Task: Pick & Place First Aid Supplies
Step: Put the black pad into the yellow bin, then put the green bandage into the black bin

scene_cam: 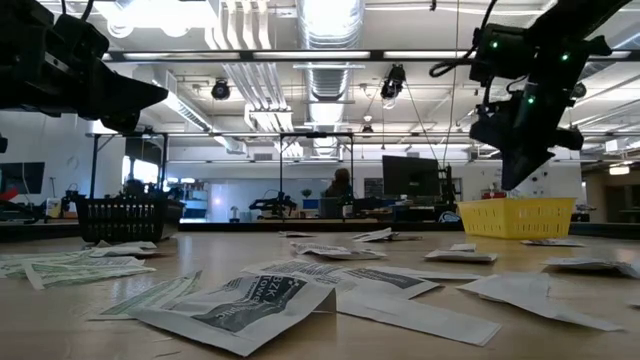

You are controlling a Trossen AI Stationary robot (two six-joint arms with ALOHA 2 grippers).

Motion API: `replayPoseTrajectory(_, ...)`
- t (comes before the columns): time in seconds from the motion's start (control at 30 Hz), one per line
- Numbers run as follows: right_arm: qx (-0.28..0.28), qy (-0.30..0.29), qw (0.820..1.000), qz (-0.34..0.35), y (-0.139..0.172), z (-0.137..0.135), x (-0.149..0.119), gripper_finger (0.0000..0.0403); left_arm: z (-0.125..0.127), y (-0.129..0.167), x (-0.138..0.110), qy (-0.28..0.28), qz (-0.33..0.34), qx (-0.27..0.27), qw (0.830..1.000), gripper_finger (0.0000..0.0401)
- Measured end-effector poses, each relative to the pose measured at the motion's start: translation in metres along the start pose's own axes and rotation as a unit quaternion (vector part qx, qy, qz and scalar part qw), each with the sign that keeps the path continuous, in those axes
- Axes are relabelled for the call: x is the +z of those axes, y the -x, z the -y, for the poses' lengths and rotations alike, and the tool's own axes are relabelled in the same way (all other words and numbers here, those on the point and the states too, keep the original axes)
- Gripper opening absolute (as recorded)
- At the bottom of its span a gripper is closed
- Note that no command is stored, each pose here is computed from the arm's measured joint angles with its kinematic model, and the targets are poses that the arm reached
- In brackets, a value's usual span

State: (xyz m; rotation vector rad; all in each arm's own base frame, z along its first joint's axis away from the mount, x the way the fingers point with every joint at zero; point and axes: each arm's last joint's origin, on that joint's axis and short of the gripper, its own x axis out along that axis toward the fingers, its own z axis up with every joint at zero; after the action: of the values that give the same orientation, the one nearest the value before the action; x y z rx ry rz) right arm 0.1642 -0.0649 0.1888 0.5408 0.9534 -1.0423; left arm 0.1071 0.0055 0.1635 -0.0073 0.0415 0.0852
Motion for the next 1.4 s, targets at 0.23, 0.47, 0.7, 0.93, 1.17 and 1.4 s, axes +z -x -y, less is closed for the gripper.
replayPoseTrajectory(0.23, -0.014, 0.02, 1.0, -0.016, -0.01, -0.004, -0.001, 0.0023, 0.0, 0.0, 0.0, 0.0, 0.0, 0.004, 1.0, 0.0005)
replayPoseTrajectory(0.47, -0.015, 0.018, 1.0, -0.013, -0.009, -0.004, 0.001, 0.008, -0.001, 0.0, 0.0, 0.008, 0.0, 0.009, 1.0, 0.0005)
replayPoseTrajectory(0.7, 0.013, 0.022, 0.999, 0.026, 0.01, -0.003, 0.014, 0.0113, -0.003, 0.0, 0.0, 0.027, 0.002, 0.049, 0.998, 0.0053)
replayPoseTrajectory(0.93, 0.074, 0.013, 0.996, 0.049, 0.033, -0.003, 0.024, 0.0115, -0.005, 0.001, 0.007, 0.058, 0.013, 0.078, 0.995, 0.013)
replayPoseTrajectory(1.17, 0.111, 0.023, 0.992, 0.059, 0.045, -0.005, 0.018, 0.0099, -0.004, 0.003, 0.035, 0.063, 0.013, 0.076, 0.995, 0.0144)
replayPoseTrajectory(1.4, 0.125, 0.035, 0.989, 0.064, 0.05, -0.007, 0.015, 0.0085, -0.002, -0.004, 0.059, 0.114, -0.128, 0.069, 0.983, 0.0143)
